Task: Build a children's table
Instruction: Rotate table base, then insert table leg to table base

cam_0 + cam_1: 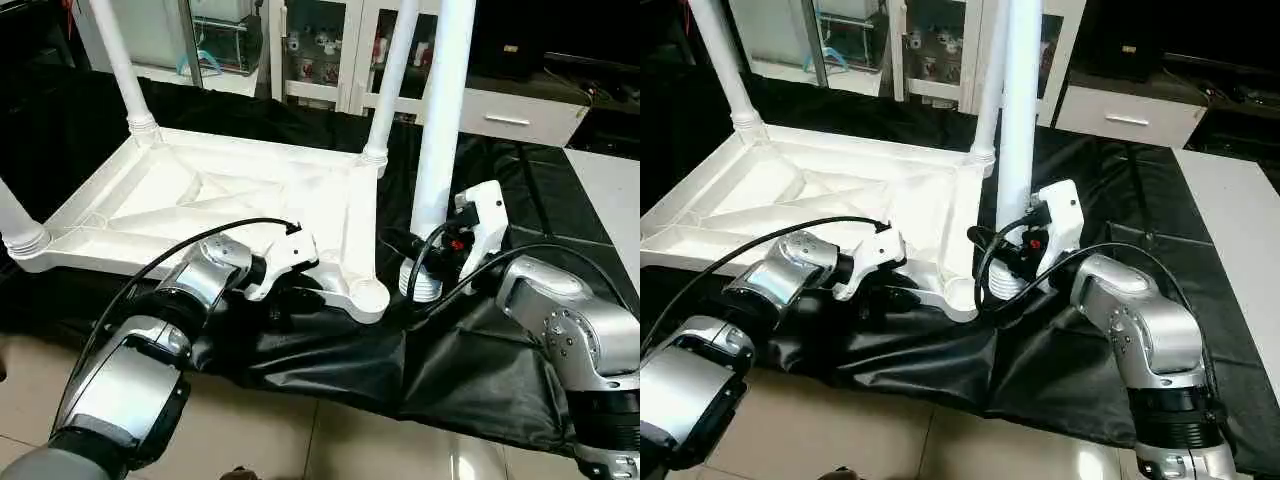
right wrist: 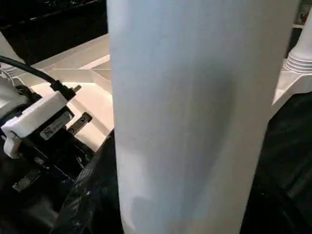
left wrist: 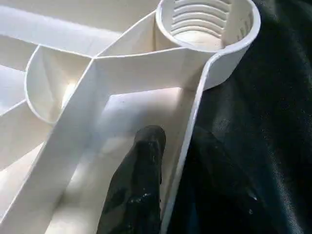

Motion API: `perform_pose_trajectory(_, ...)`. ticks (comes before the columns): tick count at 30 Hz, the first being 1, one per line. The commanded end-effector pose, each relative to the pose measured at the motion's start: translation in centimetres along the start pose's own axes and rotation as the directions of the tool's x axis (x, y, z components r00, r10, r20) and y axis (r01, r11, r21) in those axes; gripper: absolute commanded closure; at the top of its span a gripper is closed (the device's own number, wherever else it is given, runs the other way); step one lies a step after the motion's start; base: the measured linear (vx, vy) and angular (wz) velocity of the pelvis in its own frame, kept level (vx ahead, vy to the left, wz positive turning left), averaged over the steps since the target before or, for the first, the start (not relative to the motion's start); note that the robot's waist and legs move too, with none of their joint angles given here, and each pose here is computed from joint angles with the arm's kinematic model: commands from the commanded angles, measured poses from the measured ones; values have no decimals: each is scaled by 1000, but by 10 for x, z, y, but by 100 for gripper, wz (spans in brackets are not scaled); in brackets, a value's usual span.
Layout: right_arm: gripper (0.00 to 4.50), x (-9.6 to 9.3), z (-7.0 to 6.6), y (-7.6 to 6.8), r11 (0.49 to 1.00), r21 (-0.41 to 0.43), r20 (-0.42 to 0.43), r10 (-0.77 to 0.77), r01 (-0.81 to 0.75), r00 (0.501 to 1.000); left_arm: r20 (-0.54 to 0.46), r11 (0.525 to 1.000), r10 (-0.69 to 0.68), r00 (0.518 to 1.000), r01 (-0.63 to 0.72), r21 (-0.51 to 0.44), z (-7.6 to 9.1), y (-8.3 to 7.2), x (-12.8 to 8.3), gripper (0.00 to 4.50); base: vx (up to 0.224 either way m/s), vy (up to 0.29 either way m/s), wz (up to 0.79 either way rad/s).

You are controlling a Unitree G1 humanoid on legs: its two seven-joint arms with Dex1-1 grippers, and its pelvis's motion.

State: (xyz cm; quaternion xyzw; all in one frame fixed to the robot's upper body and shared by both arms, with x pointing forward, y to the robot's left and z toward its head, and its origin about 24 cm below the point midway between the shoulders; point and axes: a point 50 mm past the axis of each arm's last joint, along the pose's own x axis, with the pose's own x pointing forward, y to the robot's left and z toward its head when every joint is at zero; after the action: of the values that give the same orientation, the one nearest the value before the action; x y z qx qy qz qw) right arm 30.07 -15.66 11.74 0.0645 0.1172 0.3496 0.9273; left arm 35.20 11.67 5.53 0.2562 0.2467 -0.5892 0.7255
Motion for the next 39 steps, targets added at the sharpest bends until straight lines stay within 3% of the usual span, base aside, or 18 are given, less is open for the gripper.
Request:
perform_pose_trajectory(1, 263, -1, 1, 0, 1000, -3, 33, -14, 14, 999, -68, 998, 26, 997, -21, 63, 1, 2, 1, 383, 0, 0, 0)
perform_pose_trajectory(4, 263, 3, -9, 1, 999, 8, 44, -31, 31, 999, -38, 995, 97, 995, -98, -26, 6, 3, 5, 383, 0, 0, 0)
perform_pose_trajectory(9, 263, 5, -14, 2, 1000, 2, 65, -30, 30, 997, 15, 982, 150, 989, -147, -121, 10, 0, 9, 383, 0, 0, 0)
perform_pose_trajectory(11, 263, 8, -14, 6, 1000, 7, 138, 12, -13, 990, 29, 977, 152, 988, -146, -157, 10, -7, 13, 383, 0, 0, 0)
perform_pose_trajectory(19, 263, 22, -21, 9, 985, 113, 212, 107, -133, 971, 53, 993, 60, 997, -54, -103, 8, -28, 11, 385, 0, 0, 0)
perform_pose_trajectory(25, 263, 34, -29, 3, 981, 122, 204, 122, -149, 971, 64, 994, 31, 997, -24, -106, 11, -34, 6, 385, 0, 0, 0)
perform_pose_trajectory(30, 263, 47, -38, 6, 975, 113, 153, 171, -189, 973, 62, 992, 21, 998, -13, -128, 9, -39, 5, 385, 0, 0, 0)
perform_pose_trajectory(39, 264, 47, -50, 2, 976, 100, 74, 187, -194, 980, 81, 995, 5, 997, 3, -102, 12, -38, 2, 385, 0, 0, 0)
